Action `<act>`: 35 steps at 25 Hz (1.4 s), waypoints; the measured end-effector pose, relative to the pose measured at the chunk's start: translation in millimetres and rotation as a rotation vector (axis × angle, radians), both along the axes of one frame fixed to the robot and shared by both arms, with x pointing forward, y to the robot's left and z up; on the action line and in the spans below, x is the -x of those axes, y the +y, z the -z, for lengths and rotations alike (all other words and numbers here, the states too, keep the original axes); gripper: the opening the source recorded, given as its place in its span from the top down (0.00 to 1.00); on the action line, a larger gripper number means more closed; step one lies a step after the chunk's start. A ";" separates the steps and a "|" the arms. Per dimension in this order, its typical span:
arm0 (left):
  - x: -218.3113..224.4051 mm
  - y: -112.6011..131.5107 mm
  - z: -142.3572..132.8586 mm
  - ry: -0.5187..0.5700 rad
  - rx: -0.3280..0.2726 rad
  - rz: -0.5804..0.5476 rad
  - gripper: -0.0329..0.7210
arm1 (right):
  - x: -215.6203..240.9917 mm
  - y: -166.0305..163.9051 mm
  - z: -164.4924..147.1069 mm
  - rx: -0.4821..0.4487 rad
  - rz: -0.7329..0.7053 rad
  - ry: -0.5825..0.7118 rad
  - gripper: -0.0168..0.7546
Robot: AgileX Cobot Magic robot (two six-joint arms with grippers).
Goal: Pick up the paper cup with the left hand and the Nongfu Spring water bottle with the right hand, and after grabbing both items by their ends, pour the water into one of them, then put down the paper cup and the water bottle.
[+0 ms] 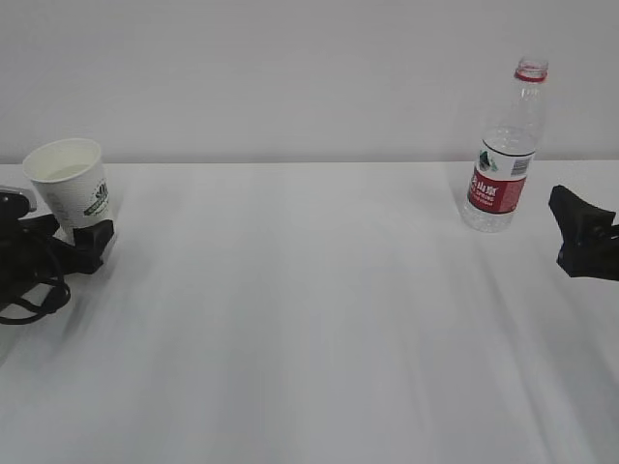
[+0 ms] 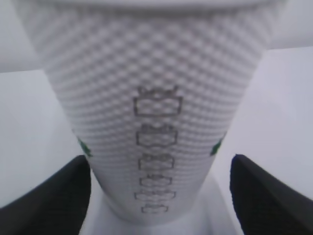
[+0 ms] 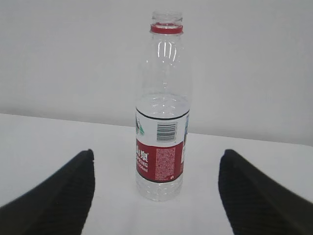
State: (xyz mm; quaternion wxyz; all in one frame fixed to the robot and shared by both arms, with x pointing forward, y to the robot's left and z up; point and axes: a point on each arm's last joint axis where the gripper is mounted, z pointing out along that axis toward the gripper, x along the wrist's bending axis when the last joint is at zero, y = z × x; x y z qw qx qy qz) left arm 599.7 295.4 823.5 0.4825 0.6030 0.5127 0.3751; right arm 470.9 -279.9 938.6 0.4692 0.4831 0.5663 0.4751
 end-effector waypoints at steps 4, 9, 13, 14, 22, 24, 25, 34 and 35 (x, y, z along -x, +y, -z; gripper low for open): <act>6.3 0.4 -10.2 -0.008 -0.004 -0.007 0.08 | 0.0 0.2 0.0 0.001 -0.002 0.000 0.21; 15.4 3.3 -25.4 -0.024 0.001 -0.047 0.08 | 0.0 0.2 0.0 0.001 -0.002 0.000 0.21; 27.2 3.1 -34.5 -0.022 0.002 -0.051 0.09 | 0.0 0.2 0.0 0.001 -0.002 0.000 0.21; 30.3 3.0 -37.8 -0.025 0.002 -0.051 0.09 | 0.0 0.2 0.0 0.001 -0.002 0.000 0.21; 59.6 1.7 -63.9 -0.045 0.000 -0.050 0.09 | 0.4 0.2 1.9 0.003 -0.002 0.024 0.21; 64.0 1.5 -74.1 -0.071 0.000 -0.050 0.10 | 1.9 0.0 3.1 0.007 -0.002 0.065 0.21; 66.0 1.4 -80.5 -0.090 -0.001 -0.050 0.10 | 2.8 -0.1 1.2 0.007 -0.002 0.068 0.21; 77.2 0.4 -134.8 -0.212 -0.001 -0.045 0.11 | 21.2 -2.4 -42.6 -0.005 0.008 -0.026 0.21; 78.7 0.4 -139.9 -0.218 -0.003 -0.045 0.12 | 24.3 -2.6 -47.4 -0.005 0.008 -0.033 0.21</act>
